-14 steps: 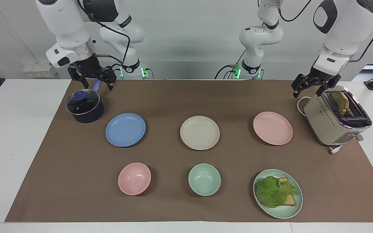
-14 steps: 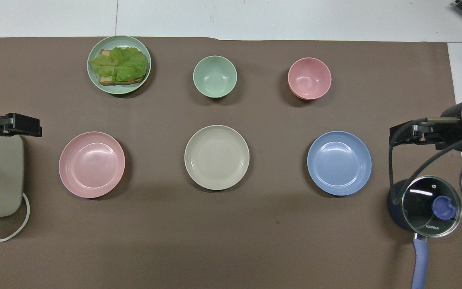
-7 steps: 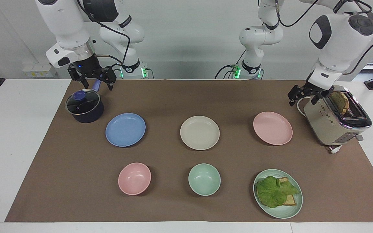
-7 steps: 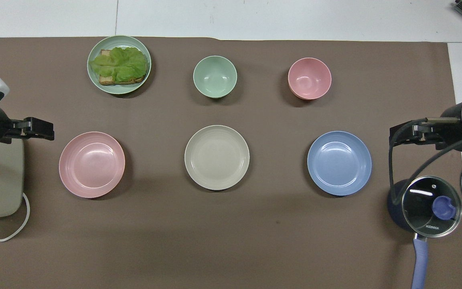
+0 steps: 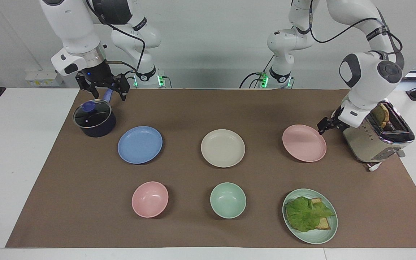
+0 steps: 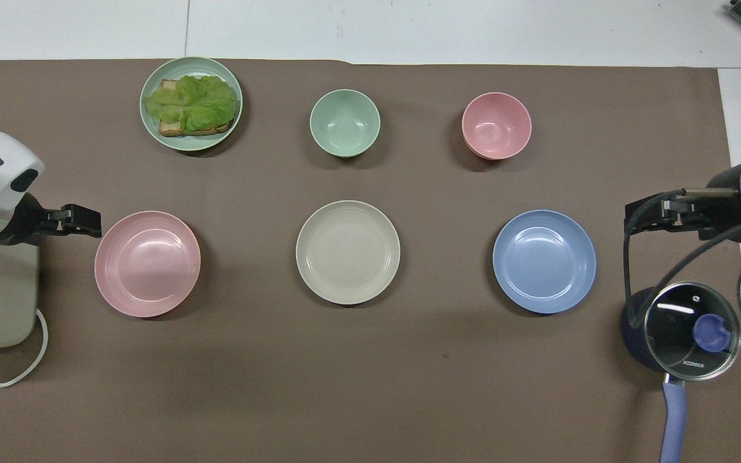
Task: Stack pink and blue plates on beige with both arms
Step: 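Grasp the pink plate's rim with the left gripper, then carry the pink plate onto the beige plate with the left gripper, then release the pink plate with the left gripper while the right gripper reaches the blue plate, then grasp the blue plate's rim with the right gripper, then carry the blue plate onto the pink plate with the right gripper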
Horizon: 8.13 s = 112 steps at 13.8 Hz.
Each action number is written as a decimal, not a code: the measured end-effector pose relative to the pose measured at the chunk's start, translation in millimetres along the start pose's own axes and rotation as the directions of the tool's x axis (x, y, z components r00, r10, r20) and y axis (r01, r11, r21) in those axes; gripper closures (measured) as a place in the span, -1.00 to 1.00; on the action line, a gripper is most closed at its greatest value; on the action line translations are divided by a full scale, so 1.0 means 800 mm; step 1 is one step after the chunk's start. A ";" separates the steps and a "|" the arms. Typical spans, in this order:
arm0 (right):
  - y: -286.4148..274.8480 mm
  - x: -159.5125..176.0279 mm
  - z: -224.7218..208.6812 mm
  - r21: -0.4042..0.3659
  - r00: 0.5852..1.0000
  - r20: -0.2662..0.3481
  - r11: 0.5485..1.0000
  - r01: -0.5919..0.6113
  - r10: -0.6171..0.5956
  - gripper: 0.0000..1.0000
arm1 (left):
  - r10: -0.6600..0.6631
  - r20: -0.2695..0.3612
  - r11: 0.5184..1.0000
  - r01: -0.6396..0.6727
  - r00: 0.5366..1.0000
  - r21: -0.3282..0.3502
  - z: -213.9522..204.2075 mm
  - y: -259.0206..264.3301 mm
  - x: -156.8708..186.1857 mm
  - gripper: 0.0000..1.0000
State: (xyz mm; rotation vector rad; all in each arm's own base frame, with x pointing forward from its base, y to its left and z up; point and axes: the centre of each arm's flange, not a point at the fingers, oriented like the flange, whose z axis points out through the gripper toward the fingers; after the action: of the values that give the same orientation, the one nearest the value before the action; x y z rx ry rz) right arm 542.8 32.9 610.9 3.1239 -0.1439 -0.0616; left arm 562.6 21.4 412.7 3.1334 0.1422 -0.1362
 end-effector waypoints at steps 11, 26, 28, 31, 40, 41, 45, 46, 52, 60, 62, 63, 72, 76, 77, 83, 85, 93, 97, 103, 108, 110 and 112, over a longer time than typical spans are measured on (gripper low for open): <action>0.000 0.000 0.000 0.000 1.000 0.000 1.000 0.000 0.000 -1.00 | -0.061 0.146 0.998 0.062 0.987 -0.008 0.133 -0.042 -0.027 -0.80; 0.000 0.000 0.000 0.000 1.000 0.000 1.000 0.000 0.000 -1.00 | -0.062 0.223 0.995 0.078 0.973 -0.060 0.058 -0.033 -0.017 0.90; 0.001 0.000 0.000 0.000 1.000 0.000 1.000 -0.001 0.001 -1.00 | -0.061 0.234 0.991 0.086 0.970 -0.099 0.035 -0.024 -0.013 0.90; 0.004 0.001 0.000 0.000 1.000 0.000 1.000 -0.006 0.006 -1.00 | -0.036 0.239 0.985 0.075 0.970 -0.157 0.020 0.008 -0.012 0.90; 0.011 0.002 0.000 0.001 1.000 0.000 1.000 -0.017 0.017 -1.00 | -0.056 0.189 0.987 0.083 0.980 -0.138 0.013 0.268 -0.060 0.90; 0.011 0.002 0.000 0.001 1.000 0.000 1.000 -0.017 0.017 -1.00 | -0.057 0.179 0.987 0.083 0.982 -0.139 0.013 0.287 -0.067 0.90; 0.012 0.002 0.001 0.001 1.000 0.001 1.000 -0.017 0.017 -1.00 | -0.028 0.133 0.985 0.050 0.991 -0.166 0.025 0.337 -0.086 0.90; 0.012 0.002 0.001 0.001 1.000 0.001 1.000 -0.017 0.017 -1.00 | -0.025 0.111 0.983 0.045 0.993 -0.179 0.036 0.346 -0.089 0.90; 0.011 0.003 0.001 0.001 1.000 -0.003 1.000 -0.017 0.017 -1.00 | -0.030 0.087 0.981 0.045 0.996 -0.188 0.085 0.363 -0.085 0.73; 0.010 0.014 0.004 0.011 0.998 -0.063 1.000 -0.011 0.012 -1.00 | -0.054 0.062 0.979 0.065 0.997 -0.193 0.073 0.330 -0.061 -1.00; 0.014 0.021 0.030 0.016 0.997 -0.075 1.000 0.009 -0.008 -1.00 | -0.048 0.026 0.983 0.052 0.999 -0.174 0.057 0.289 -0.037 -1.00; 0.018 0.025 0.053 0.022 0.997 -0.081 1.000 0.018 -0.017 -1.00 | -0.042 0.003 0.987 0.042 0.999 -0.153 0.047 0.266 -0.025 -1.00; 0.068 0.023 0.265 0.071 0.997 -0.064 0.997 0.035 -0.030 -1.00 | 0.068 -0.102 0.994 -0.077 0.992 -0.082 -0.060 0.087 0.013 -1.00; 0.087 0.023 0.321 0.070 0.999 -0.043 0.997 0.028 -0.025 -1.00 | 0.114 -0.128 0.993 -0.117 0.985 -0.020 -0.145 0.056 0.011 -1.00; 0.090 0.021 0.336 0.070 0.999 -0.036 0.997 0.025 -0.023 -0.95 | 0.117 -0.128 0.993 -0.120 0.985 -0.018 -0.160 0.051 0.009 -1.00; 0.089 0.017 0.381 0.111 1.000 0.014 0.994 0.004 -0.006 -0.21 | 0.116 -0.139 0.993 -0.120 0.983 -0.017 -0.224 0.043 0.001 -1.00; 0.089 0.017 0.380 0.112 1.000 0.014 0.994 0.004 -0.005 0.28 | 0.115 -0.140 0.993 -0.119 0.983 -0.017 -0.224 0.042 0.001 -1.00; 0.089 0.018 0.377 0.116 1.000 0.008 0.993 0.006 -0.007 0.93 | 0.114 -0.139 0.993 -0.118 0.984 -0.017 -0.224 0.041 0.001 -1.00; 0.074 0.018 0.325 0.118 0.999 -0.032 0.992 0.041 -0.037 0.93 | 0.114 -0.139 0.993 -0.118 0.984 -0.017 -0.224 0.041 0.001 -1.00; 0.015 0.000 0.227 0.119 0.989 -0.066 0.983 0.142 -0.135 0.93 | 0.115 -0.139 0.993 -0.119 0.984 -0.017 -0.224 0.042 0.001 -1.00; -0.101 -0.012 0.224 0.130 0.993 -0.059 0.986 0.107 -0.100 0.93 | 0.115 -0.139 0.993 -0.118 0.984 -0.016 -0.224 0.041 0.001 -1.00; -0.165 -0.016 0.230 0.139 0.996 -0.057 0.988 0.073 -0.065 0.93 | 0.106 -0.139 0.994 -0.109 0.985 -0.015 -0.224 0.036 0.002 -1.00; -0.224 -0.013 0.236 0.149 0.999 -0.046 0.988 0.028 -0.021 0.93 | 0.099 -0.139 0.995 -0.102 0.985 -0.014 -0.224 0.031 0.002 -1.00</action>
State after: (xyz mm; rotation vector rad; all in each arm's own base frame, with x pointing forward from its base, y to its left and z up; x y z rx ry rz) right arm 541.6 209.9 420.2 3.2743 -0.1142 0.0200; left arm 582.1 -1.9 591.3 3.1192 -0.0141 0.0830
